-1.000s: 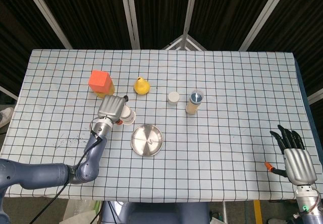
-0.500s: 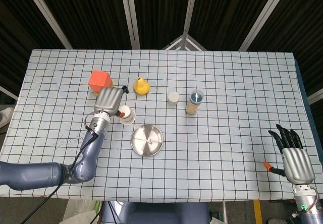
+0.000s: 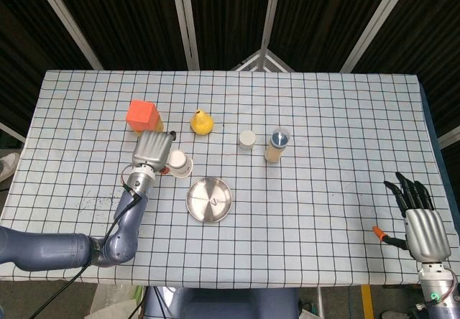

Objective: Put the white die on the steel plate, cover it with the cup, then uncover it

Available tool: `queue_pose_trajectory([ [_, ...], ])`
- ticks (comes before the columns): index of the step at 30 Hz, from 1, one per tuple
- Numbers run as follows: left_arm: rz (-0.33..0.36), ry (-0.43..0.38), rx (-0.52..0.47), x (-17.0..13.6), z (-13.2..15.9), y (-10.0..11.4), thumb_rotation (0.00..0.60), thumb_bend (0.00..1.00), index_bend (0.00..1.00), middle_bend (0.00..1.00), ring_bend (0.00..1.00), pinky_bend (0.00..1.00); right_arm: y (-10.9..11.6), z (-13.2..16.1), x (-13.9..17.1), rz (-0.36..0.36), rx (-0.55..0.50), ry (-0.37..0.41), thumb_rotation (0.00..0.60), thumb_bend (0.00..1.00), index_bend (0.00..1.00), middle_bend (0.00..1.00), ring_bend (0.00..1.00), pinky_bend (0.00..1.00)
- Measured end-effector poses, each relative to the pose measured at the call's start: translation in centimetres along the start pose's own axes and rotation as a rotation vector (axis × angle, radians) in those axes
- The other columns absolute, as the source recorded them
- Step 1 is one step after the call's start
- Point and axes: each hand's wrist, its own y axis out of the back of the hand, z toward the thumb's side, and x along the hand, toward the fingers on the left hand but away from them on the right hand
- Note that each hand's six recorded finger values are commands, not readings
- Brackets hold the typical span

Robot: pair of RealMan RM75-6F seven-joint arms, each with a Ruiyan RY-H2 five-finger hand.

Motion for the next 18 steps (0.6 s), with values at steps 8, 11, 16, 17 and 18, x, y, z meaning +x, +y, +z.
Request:
queue_pose_trajectory([
  [8, -0.014, 0.015, 0.031, 0.4, -0.2, -1.2, 0.6, 0.13, 0.3, 0.25, 0.67, 0.78, -1.1, -1.0, 0.1, 0.052, 0.06, -0.012, 0.6, 0.17, 0.16, 0.03, 0.08, 0.0],
  [11, -0.02, 0.008, 0.026, 0.6, 0.0, -1.8, 0.6, 0.13, 0.3, 0.28, 0.67, 0.78, -1.2, -1.1, 0.1, 0.064, 0.069, -0.017, 0.6, 0.17, 0.16, 0.03, 0.08, 0.0],
  [16, -0.013, -0.017, 0.004, 0.9, 0.6, -2.2, 0.6, 0.13, 0.31, 0.28, 0.67, 0.78, -1.2, -1.0, 0.1, 0.07, 0.074, -0.023, 0.6, 0.17, 0.16, 0.03, 0.08, 0.0],
  [17, -0.01, -0.022, 0.0, 1.0, 0.8, -2.3, 0.6, 0.13, 0.31, 0.28, 0.67, 0.78, -1.2, -1.0, 0.1, 0.071, 0.075, -0.025, 0.6, 0.17, 0.16, 0.03, 0.08, 0.0],
  [18, -0.006, -0.026, -0.001, 1.0, 0.9, -2.4, 0.6, 0.13, 0.31, 0.27, 0.67, 0.78, -1.2, -1.1, 0.1, 0.072, 0.076, -0.026, 0.6, 0.17, 0.16, 0.03, 0.08, 0.0],
])
